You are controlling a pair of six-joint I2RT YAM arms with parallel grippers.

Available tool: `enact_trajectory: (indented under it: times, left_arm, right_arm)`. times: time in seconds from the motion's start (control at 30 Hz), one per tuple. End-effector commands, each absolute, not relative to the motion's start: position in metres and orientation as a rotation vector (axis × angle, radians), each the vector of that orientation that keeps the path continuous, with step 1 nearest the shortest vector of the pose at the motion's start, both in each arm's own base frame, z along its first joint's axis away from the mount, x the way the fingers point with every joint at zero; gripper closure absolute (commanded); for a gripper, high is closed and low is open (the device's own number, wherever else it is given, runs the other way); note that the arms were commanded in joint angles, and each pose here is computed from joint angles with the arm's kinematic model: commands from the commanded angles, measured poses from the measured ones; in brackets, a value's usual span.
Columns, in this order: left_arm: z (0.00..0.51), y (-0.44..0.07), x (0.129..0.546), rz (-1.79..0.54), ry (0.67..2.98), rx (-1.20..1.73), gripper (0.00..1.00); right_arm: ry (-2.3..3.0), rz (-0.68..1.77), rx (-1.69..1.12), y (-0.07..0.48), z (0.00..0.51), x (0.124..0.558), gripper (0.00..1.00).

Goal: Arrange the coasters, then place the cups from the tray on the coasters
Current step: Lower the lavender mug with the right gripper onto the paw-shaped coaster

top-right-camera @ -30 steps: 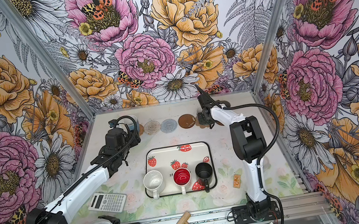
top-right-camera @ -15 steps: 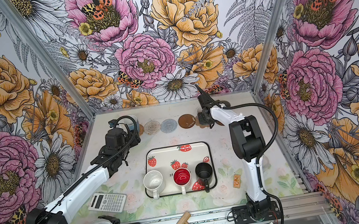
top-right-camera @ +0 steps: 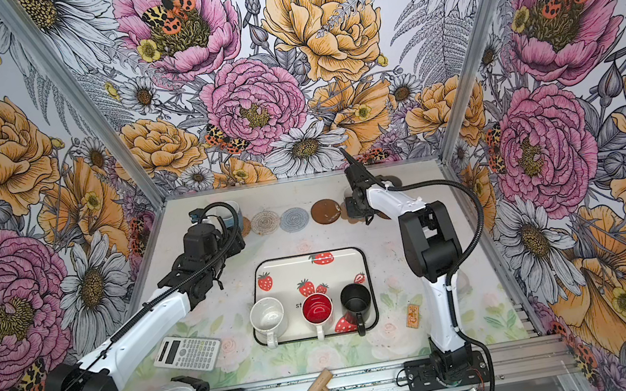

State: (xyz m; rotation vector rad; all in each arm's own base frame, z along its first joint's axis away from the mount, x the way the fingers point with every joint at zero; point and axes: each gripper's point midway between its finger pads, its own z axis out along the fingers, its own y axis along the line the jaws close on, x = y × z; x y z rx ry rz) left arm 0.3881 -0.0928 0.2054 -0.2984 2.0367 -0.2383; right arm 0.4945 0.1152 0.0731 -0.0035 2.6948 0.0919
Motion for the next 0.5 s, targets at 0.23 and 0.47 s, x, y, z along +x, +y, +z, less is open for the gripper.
enact_trajectory:
  times: [0.23, 0.47]
  left_arm:
    - [0.208, -0.091, 0.389, -0.250, 2.032, -0.304, 0.28]
    - [0.213, -0.089, 0.386, -0.252, 2.019, -0.307, 0.28]
  right_arm:
    - [2.618, 0.121, 0.022, 0.117, 0.091, 0.506, 0.60]
    - [2.587, 0.133, 0.032, 0.115, 0.114, 0.492, 0.47]
